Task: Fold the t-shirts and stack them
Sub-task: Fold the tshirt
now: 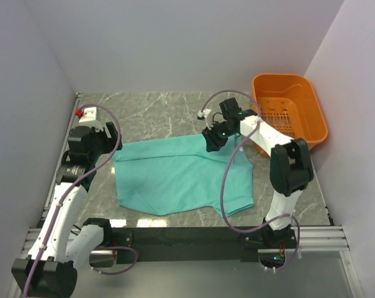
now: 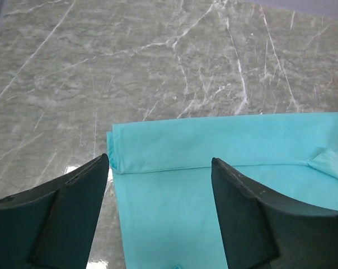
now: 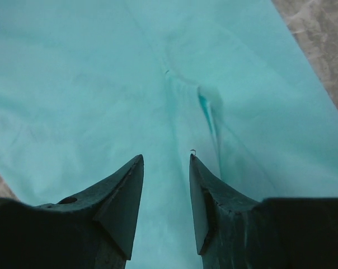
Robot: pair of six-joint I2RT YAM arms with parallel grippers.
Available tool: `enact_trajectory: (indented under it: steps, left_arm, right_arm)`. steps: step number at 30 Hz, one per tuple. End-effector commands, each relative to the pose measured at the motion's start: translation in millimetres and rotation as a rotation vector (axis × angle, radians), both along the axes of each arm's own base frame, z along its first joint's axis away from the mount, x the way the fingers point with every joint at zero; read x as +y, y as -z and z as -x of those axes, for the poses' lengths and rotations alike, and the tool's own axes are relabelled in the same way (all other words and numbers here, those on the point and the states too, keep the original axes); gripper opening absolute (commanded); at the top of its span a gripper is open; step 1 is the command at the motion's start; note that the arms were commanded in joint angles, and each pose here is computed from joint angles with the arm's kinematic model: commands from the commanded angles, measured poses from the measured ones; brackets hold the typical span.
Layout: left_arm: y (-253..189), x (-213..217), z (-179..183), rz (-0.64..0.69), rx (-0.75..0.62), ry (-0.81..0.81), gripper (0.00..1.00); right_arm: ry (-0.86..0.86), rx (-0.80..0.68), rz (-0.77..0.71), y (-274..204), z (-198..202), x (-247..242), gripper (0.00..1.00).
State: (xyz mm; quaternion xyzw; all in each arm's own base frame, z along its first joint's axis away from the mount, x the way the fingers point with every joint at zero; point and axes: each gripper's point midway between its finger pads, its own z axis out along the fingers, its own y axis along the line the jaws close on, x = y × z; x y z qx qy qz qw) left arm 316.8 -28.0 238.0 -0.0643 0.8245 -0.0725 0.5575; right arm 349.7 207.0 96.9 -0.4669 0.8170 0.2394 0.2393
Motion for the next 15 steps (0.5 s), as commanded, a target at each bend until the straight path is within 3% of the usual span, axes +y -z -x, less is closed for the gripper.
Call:
enact_trajectory:
  steps: [1, 15]
  left_arm:
    - [-0.1, 4.3, 4.0, -0.012, -0.057, -0.016, 0.79]
    - [3.7, 5.0, 9.4, 0.001, -0.072, -0.025, 0.8]
  right_arm:
    - [0.125, -0.019, 0.012, -6.1, -34.1, 6.9, 0.46]
    - [0.004, 0.094, 0.015, 28.4, -44.5, 44.4, 0.49]
